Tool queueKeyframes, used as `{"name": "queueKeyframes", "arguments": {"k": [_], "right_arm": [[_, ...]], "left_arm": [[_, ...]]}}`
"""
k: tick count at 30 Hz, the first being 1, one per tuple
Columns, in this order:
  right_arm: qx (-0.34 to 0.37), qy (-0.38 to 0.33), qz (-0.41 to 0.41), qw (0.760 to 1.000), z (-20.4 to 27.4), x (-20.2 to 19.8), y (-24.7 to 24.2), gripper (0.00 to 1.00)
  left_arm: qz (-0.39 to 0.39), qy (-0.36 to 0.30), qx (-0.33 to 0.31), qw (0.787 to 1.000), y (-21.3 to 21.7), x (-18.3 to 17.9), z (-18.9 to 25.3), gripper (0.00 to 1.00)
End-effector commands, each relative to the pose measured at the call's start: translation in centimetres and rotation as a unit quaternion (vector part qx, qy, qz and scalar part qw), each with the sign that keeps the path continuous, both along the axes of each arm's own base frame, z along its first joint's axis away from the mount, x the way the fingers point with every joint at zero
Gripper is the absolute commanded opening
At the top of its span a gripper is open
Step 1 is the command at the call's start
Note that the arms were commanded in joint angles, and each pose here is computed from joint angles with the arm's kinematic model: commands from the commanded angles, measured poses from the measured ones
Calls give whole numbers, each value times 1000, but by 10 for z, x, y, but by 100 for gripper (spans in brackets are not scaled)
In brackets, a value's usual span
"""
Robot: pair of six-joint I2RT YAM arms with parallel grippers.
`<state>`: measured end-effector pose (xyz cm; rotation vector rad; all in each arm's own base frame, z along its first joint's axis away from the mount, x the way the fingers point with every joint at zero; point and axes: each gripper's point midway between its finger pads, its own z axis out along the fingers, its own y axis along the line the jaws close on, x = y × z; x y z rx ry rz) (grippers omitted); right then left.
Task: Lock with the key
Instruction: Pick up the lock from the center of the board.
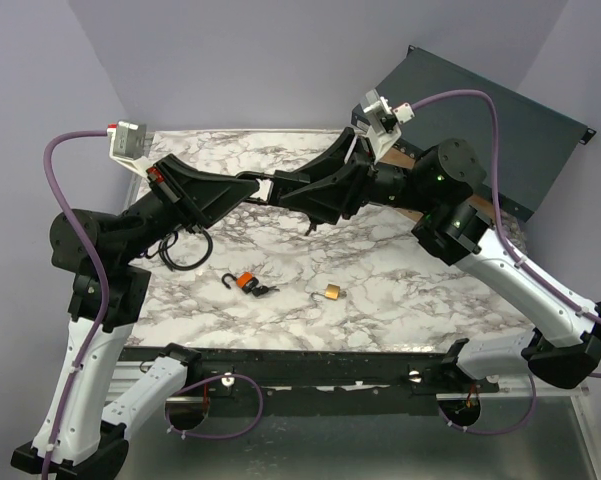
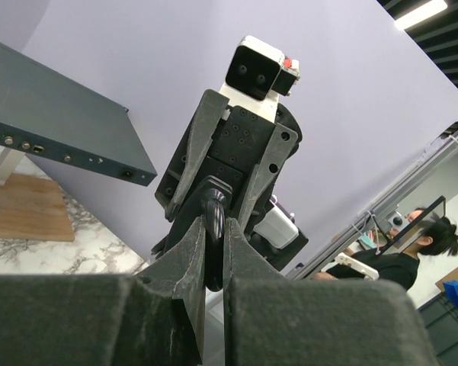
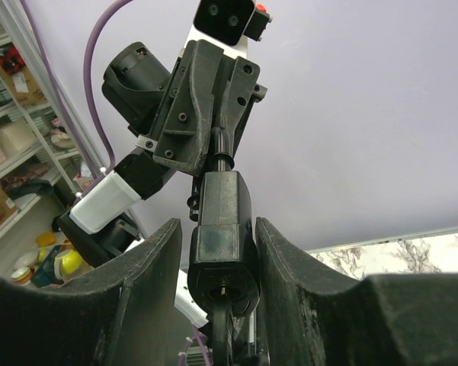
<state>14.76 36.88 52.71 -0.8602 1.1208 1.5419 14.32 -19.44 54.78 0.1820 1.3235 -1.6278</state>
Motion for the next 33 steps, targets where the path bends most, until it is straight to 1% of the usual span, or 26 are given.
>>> {"name": "queueKeyframes", "arguments": {"k": [1, 7, 15, 17, 19, 23, 25, 28, 29, 31, 32, 33], "right_arm": [[0, -8, -13, 1000, 0, 0, -3, 47], [0, -12, -22, 1000, -1, 0, -8, 52], [-1, -12, -24, 1000, -2, 1, -7, 52], [-2, -11, -23, 1000, -3, 2, -6, 51], [-5, -11, -19, 1000, -4, 1, -5, 48], [-6, -8, -23, 1000, -5, 3, -4, 46], [-3, -9, -25, 1000, -3, 3, -5, 44], [-1, -8, -28, 1000, 0, 3, -6, 38], [-1, -9, -29, 1000, 1, 3, -7, 32], [0, -5, -31, 1000, 2, 3, -7, 14], [0, -1, -32, 1000, 2, 3, -8, 8], [2, 1, -34, 999, 3, 3, -9, 3]], "left_arm": [[25, -37, -29, 999, 9, -4, 22, 0], [27, -38, -31, 998, 9, -4, 24, 0], [26, -36, -31, 999, 9, -4, 23, 0], [26, -36, -31, 999, 9, -4, 23, 0], [26, -36, -31, 999, 9, -4, 23, 0], [23, -35, -30, 999, 8, -4, 23, 0], [25, -35, -30, 999, 9, -4, 22, 0], [23, -34, -28, 999, 8, -3, 20, 0], [22, -35, -27, 999, 8, -3, 19, 0], [21, -36, -23, 999, 7, -4, 16, 0], [22, -37, -19, 999, 7, -3, 14, 0], [21, -38, -10, 999, 6, -4, 11, 0]]}}
